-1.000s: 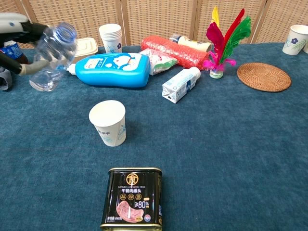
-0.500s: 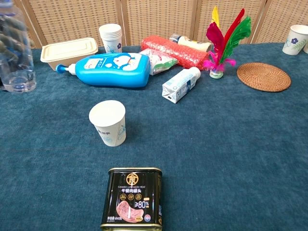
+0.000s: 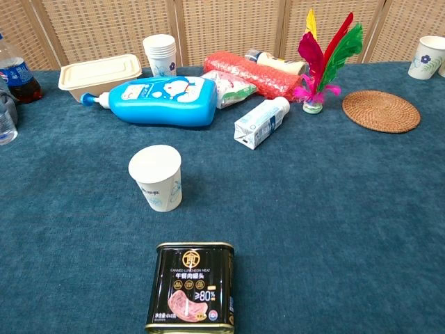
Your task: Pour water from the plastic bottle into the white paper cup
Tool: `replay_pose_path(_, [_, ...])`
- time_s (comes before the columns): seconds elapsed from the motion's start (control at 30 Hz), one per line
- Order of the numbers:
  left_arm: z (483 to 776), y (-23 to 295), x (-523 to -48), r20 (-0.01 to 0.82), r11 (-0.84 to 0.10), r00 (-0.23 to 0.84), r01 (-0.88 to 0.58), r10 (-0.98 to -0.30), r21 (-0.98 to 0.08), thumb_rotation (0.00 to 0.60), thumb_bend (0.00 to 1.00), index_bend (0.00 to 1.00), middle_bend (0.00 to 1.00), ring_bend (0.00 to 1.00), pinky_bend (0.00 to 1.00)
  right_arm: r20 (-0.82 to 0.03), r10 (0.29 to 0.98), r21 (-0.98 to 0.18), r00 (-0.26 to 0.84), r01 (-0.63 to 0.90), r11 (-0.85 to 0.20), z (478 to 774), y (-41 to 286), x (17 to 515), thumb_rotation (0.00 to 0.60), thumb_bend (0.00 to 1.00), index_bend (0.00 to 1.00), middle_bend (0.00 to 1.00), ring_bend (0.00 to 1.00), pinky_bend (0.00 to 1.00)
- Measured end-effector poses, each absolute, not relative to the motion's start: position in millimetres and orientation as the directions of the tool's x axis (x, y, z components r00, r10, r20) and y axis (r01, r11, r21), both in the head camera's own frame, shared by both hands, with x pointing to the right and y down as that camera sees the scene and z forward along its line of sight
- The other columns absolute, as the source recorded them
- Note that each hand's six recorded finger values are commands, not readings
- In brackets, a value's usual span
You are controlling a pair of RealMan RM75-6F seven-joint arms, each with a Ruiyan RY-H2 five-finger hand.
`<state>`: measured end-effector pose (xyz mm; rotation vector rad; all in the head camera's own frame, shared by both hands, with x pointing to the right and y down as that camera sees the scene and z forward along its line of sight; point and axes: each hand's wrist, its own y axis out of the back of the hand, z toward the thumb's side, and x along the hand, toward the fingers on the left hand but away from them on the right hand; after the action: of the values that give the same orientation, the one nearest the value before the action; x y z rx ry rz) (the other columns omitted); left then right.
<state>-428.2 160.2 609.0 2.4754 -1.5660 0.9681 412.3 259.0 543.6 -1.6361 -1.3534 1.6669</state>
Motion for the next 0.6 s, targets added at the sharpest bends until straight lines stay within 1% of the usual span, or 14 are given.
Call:
replay_pose_path(0.2, [624,172,-440,0.555,-0.481,0.264,-0.828,-0.788,-0.288,0.600,0.66,0.25,0.28,0.33,0.42,-0.499,0.842,-0.848,-0.207,0.315,-0.425,544,259,413,0.592,0.40,0.00,0.09,0.00,0.00])
replay_pose_path(0.6, [650,190,-446,0.577,-0.491,0.248,-0.813,-0.778,-0.312,0.600,0.66,0.25,0.28,0.33,0.41,-0.501,0.839,-0.847,-0.215,0.321,-0.424,544,260,414,0.590,0.40,0.00,0.09,0.00,0.00])
